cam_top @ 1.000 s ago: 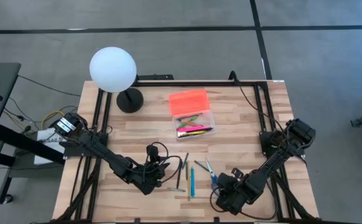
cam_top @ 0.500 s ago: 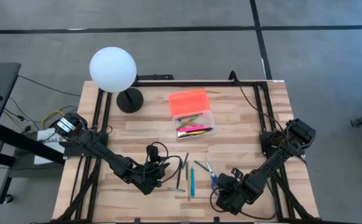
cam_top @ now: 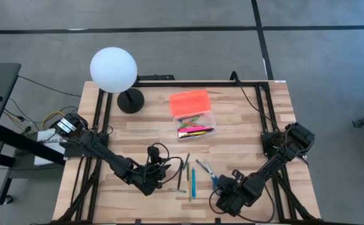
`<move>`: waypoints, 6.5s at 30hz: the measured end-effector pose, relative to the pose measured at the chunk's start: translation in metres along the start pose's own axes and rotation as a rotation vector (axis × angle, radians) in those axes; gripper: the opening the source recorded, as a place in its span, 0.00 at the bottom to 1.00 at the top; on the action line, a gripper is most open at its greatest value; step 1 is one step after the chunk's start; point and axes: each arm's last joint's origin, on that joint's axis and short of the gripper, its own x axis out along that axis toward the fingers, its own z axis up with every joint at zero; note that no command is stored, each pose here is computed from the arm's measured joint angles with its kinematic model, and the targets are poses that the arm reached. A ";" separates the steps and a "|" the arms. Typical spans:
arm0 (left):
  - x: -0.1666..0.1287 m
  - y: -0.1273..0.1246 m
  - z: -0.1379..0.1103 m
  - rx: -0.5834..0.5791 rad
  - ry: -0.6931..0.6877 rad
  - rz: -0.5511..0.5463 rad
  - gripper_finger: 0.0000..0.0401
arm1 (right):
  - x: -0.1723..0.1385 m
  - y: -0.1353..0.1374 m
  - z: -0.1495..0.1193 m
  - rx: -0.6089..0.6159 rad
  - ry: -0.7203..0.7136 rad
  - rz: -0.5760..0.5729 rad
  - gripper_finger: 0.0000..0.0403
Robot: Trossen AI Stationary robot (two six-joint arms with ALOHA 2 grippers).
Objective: Pick & place school supplies into a supply box
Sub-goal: Put the blue scissors into the orange supply box, then put the gray crayon into the orange supply box
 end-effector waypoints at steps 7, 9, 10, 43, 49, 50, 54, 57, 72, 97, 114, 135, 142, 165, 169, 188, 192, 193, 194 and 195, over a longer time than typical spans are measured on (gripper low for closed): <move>0.000 0.000 0.000 0.000 0.000 -0.001 0.29 | -0.003 -0.008 -0.002 0.068 0.042 -0.068 0.22; 0.000 0.000 0.000 0.000 0.000 -0.001 0.29 | -0.003 -0.008 -0.002 0.068 0.043 -0.072 0.18; 0.000 0.000 0.000 0.000 0.000 -0.001 0.29 | -0.003 -0.008 -0.001 0.068 0.043 -0.074 0.17; 0.000 0.000 -0.001 0.011 0.009 0.000 0.30 | -0.039 -0.018 0.046 -0.248 -0.122 -0.434 0.15; 0.000 0.001 -0.004 0.021 0.031 0.003 0.30 | -0.038 -0.036 0.079 -0.408 -0.078 -0.553 0.15; 0.000 0.001 -0.004 0.022 0.034 0.003 0.30 | -0.037 -0.041 0.086 -0.429 -0.065 -0.584 0.15; 0.000 0.001 -0.006 0.029 0.049 0.005 0.30 | -0.034 -0.062 0.112 -0.503 -0.033 -0.696 0.15; 0.000 0.001 -0.008 0.026 0.061 0.008 0.29 | -0.031 -0.076 0.131 -0.577 -0.018 -0.760 0.15; -0.001 0.003 -0.016 -0.014 0.121 0.023 0.29 | -0.012 -0.136 0.205 -0.789 0.154 -0.723 0.15; -0.002 0.002 -0.022 -0.086 0.187 -0.043 0.29 | -0.003 -0.148 0.225 -0.958 0.181 -0.598 0.15; -0.002 0.002 -0.022 -0.086 0.187 -0.043 0.29 | -0.001 -0.160 0.229 -0.808 0.197 -0.519 0.26; -0.001 0.000 -0.022 -0.089 0.185 -0.044 0.29 | -0.049 -0.125 0.202 -0.715 0.015 -0.524 0.47; 0.000 -0.004 -0.020 -0.125 0.174 -0.110 0.29 | -0.095 -0.083 0.159 -0.764 -0.266 -0.379 0.44; 0.004 -0.040 0.005 -0.183 -0.081 -0.515 0.29 | -0.067 -0.082 0.000 -0.663 -0.788 -0.124 0.41; 0.018 -0.057 -0.004 -0.206 -0.084 -0.557 0.29 | -0.069 -0.079 -0.005 -0.675 -0.823 -0.117 0.41; 0.024 -0.059 -0.012 -0.245 -0.022 -0.546 0.29 | -0.070 -0.077 -0.009 -0.671 -0.829 -0.094 0.40; 0.030 -0.063 -0.016 -0.258 -0.003 -0.564 0.27 | -0.070 -0.077 -0.009 -0.671 -0.829 -0.094 0.40; 0.030 -0.063 -0.016 -0.263 0.000 -0.567 0.26 | -0.070 -0.077 -0.009 -0.670 -0.829 -0.093 0.40; 0.031 -0.062 -0.016 -0.266 0.002 -0.567 0.26 | -0.070 -0.077 -0.009 -0.670 -0.829 -0.093 0.40; 0.031 -0.062 -0.016 -0.271 0.005 -0.567 0.25 | -0.070 -0.077 -0.009 -0.669 -0.829 -0.093 0.39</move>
